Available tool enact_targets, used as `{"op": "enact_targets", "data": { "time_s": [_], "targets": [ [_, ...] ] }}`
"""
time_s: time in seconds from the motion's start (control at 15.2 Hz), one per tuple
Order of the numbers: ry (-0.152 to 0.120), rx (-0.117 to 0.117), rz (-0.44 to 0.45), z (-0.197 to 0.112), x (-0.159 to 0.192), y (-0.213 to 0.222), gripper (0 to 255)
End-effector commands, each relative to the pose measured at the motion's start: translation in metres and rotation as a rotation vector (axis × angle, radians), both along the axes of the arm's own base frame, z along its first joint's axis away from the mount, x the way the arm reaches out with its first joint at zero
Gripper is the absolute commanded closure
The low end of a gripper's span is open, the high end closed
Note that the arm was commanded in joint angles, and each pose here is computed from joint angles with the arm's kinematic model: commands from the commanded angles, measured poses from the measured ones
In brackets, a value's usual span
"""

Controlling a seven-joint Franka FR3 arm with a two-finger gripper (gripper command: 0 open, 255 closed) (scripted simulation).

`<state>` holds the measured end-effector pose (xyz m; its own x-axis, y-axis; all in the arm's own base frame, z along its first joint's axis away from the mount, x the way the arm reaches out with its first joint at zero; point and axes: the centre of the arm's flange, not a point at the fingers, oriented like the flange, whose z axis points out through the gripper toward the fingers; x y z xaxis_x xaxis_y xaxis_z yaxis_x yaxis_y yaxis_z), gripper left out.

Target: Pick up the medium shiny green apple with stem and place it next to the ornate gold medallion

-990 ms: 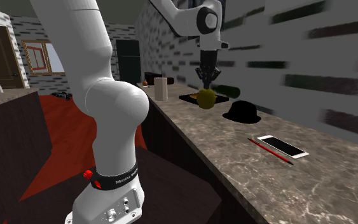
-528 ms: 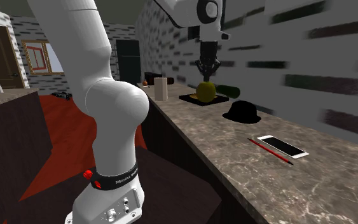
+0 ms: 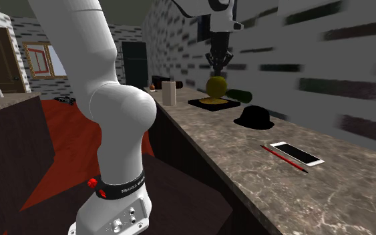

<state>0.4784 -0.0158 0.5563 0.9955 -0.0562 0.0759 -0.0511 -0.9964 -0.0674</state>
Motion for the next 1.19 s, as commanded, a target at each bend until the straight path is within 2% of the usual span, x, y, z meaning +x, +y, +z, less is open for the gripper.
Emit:
{"op": "enact_targets", "data": {
  "time_s": [0.0,0.07,1.12],
  "targets": [
    [0.0,0.0,0.0,0.011,-0.001,-0.001,255],
    [0.0,0.0,0.0,0.015,-0.001,-0.001,255],
    [0.0,0.0,0.0,0.017,0.115,0.176,255]
  ]
}}
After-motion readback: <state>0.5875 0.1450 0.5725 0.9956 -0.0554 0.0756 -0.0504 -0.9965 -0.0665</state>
